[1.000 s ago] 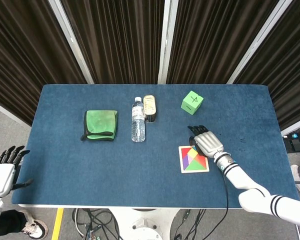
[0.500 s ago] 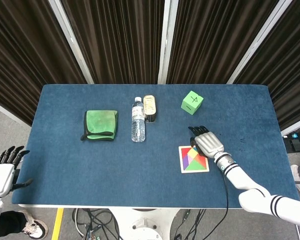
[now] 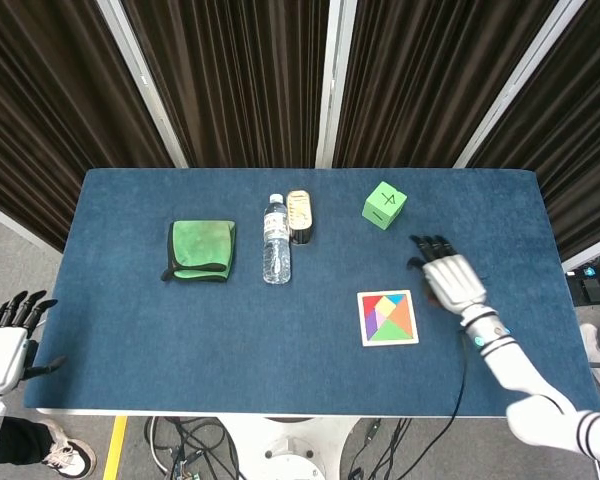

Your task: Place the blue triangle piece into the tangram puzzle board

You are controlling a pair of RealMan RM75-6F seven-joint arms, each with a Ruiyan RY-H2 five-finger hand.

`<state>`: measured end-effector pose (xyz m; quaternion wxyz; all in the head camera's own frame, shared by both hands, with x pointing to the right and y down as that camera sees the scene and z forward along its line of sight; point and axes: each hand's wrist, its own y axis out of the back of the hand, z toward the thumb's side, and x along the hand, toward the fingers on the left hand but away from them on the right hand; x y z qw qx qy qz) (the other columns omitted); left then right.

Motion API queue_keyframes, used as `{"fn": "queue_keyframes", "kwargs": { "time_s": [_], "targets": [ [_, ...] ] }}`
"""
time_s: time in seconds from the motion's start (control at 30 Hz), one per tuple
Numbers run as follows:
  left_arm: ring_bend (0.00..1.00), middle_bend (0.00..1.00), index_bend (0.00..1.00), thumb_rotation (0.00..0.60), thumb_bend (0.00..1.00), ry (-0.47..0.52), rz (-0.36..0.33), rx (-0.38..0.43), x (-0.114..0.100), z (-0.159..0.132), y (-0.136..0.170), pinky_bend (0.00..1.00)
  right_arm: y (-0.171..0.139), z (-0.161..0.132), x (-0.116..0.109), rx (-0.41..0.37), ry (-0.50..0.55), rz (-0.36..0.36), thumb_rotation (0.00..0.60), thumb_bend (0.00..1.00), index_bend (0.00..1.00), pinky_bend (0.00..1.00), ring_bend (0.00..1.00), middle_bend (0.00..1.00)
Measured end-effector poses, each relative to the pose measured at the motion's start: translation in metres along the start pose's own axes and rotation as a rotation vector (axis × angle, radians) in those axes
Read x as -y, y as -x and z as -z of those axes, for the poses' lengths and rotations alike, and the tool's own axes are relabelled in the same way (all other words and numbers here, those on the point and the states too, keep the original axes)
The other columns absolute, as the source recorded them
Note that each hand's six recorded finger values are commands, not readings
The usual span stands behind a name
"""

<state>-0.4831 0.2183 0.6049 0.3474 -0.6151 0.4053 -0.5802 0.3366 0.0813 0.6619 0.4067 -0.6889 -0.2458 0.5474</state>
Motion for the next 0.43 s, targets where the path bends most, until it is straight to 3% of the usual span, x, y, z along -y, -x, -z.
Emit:
{"fn": "queue_keyframes", "kwargs": {
  "time_s": [0.1,0.17,0.3,0.43],
  "targets": [
    [0.01,0.10,0.17,0.600,0.04,-0.007,-0.009,0.003,-0.001,-0.004,0.000,0.12,-0.037,0.031,-0.002,0.095,-0.015,0.059,0.600,0.07,0.00,0.00,0.00,0.00],
    [0.01,0.10,0.17,0.600,0.04,-0.010,-0.013,0.006,-0.002,-0.006,0.000,0.12,-0.070,0.054,0.003,0.173,-0.008,0.072,0.600,0.01,0.00,0.00,0.00,0.00],
    [0.01,0.10,0.17,0.600,0.04,-0.014,-0.032,0.010,-0.006,-0.011,-0.001,0.12,-0.116,0.084,0.017,0.279,0.049,0.071,0.600,0.00,0.00,0.00,0.00,0.00],
    [0.01,0.10,0.17,0.600,0.04,-0.027,-0.048,0.009,-0.009,-0.012,-0.001,0.12,-0.148,0.109,0.023,0.343,0.053,0.123,0.600,0.00,0.00,0.00,0.00,0.00]
  ]
}}
